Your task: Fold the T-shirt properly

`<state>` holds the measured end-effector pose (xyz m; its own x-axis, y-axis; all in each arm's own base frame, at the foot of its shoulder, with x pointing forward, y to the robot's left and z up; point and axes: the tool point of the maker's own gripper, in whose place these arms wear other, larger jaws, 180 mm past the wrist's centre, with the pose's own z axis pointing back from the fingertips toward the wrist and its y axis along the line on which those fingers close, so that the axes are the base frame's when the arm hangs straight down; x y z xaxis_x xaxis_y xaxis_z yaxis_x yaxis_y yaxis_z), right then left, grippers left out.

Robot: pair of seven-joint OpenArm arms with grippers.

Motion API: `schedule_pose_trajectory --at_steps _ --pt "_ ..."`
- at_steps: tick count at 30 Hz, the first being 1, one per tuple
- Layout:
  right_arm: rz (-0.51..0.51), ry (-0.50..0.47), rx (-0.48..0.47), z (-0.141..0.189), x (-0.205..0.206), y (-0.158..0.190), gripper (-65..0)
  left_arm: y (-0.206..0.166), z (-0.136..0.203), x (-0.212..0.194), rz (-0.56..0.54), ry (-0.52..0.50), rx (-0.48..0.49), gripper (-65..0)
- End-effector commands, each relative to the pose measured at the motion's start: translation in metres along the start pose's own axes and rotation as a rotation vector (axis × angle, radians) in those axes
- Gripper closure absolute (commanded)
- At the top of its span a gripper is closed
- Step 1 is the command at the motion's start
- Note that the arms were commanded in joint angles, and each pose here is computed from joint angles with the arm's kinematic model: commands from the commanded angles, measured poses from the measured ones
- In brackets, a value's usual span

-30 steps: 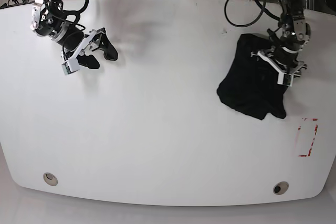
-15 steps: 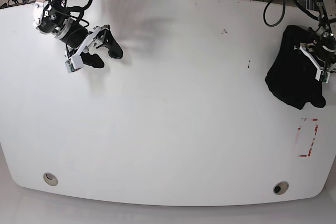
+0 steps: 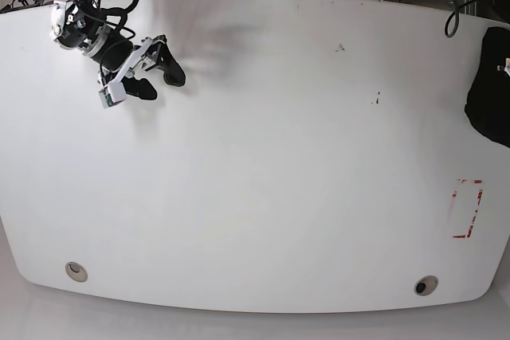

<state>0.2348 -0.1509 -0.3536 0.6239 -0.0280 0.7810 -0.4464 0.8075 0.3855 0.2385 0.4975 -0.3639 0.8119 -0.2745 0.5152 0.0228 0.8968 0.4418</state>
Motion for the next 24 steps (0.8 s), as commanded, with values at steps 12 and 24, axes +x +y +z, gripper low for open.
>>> schedule_pose_trajectory --at_steps 12,24 --pt "0.06 -0.062 0.035 0.008 0.022 0.017 -43.8 0.023 0.044 0.084 -0.062 -0.211 0.047 -40.0" --pt "0.148 -0.087 -0.06 0.021 0.04 0.001 -43.8 -0.038 0.106 0.155 -0.267 -0.362 0.071 -40.0"
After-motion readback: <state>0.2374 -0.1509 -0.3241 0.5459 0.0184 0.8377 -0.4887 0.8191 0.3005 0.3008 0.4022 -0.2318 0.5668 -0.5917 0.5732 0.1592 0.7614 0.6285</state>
